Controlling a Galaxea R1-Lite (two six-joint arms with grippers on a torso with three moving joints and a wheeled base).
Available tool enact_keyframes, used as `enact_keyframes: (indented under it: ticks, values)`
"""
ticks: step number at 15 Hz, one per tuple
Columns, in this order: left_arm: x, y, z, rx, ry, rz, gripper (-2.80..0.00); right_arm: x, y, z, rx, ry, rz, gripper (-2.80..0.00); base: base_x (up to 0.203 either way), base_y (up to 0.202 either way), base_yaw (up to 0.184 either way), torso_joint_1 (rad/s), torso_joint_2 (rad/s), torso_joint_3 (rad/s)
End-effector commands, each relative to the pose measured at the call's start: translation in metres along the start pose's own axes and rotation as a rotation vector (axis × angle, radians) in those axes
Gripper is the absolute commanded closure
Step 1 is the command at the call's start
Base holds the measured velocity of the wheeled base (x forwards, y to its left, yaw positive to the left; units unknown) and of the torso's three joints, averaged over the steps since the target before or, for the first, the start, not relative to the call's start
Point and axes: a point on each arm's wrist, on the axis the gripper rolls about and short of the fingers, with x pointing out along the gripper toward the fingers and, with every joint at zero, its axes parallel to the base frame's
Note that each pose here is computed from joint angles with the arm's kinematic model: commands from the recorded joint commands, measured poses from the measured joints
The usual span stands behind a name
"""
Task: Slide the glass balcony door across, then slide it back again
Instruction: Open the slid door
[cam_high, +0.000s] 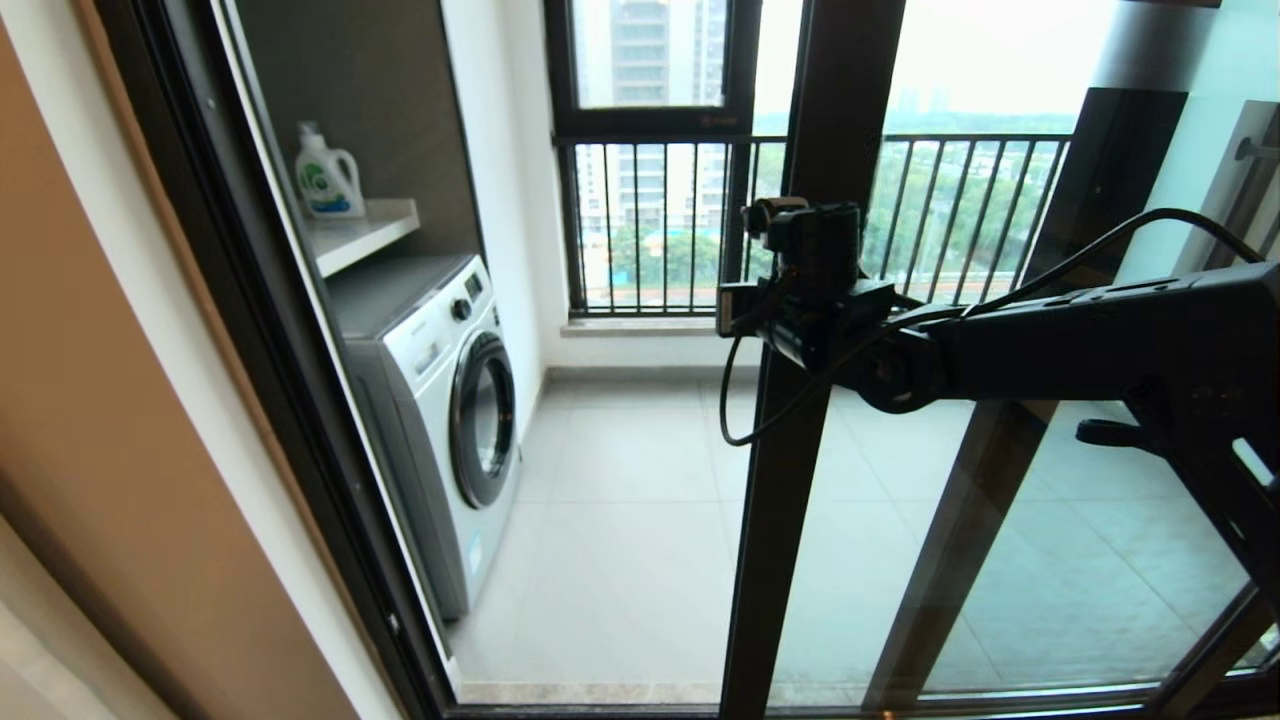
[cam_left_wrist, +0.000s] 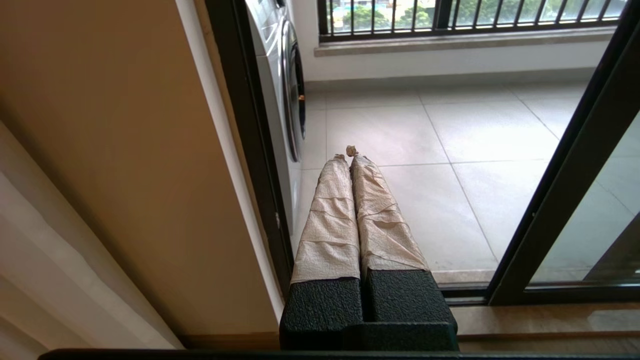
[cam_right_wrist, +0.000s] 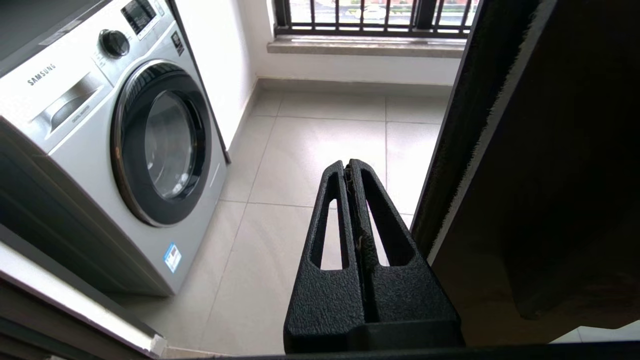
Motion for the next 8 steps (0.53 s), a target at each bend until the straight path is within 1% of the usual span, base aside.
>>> enact_keyframes:
  ticks: [1, 4, 8]
  values:
    - [0.000, 0.000, 0.000, 0.001, 0.002, 0.000, 0.00, -0.001, -0.004, 0.001, 0.002, -0.004, -0.009, 0.00, 0.000, 0.000, 0.000, 0.000, 0.00, 0.000]
    - [0.000, 0.000, 0.000, 0.001, 0.002, 0.000, 0.00, -0.001, -0.013, 0.000, 0.005, -0.007, -0.026, 0.00, 0.000, 0.000, 0.000, 0.000, 0.00, 0.000]
    - [0.000, 0.000, 0.000, 0.001, 0.002, 0.000, 0.00, 0.000, -0.029, 0.000, 0.010, -0.011, -0.059, 0.00, 0.000, 0.000, 0.000, 0.000, 0.00, 0.000]
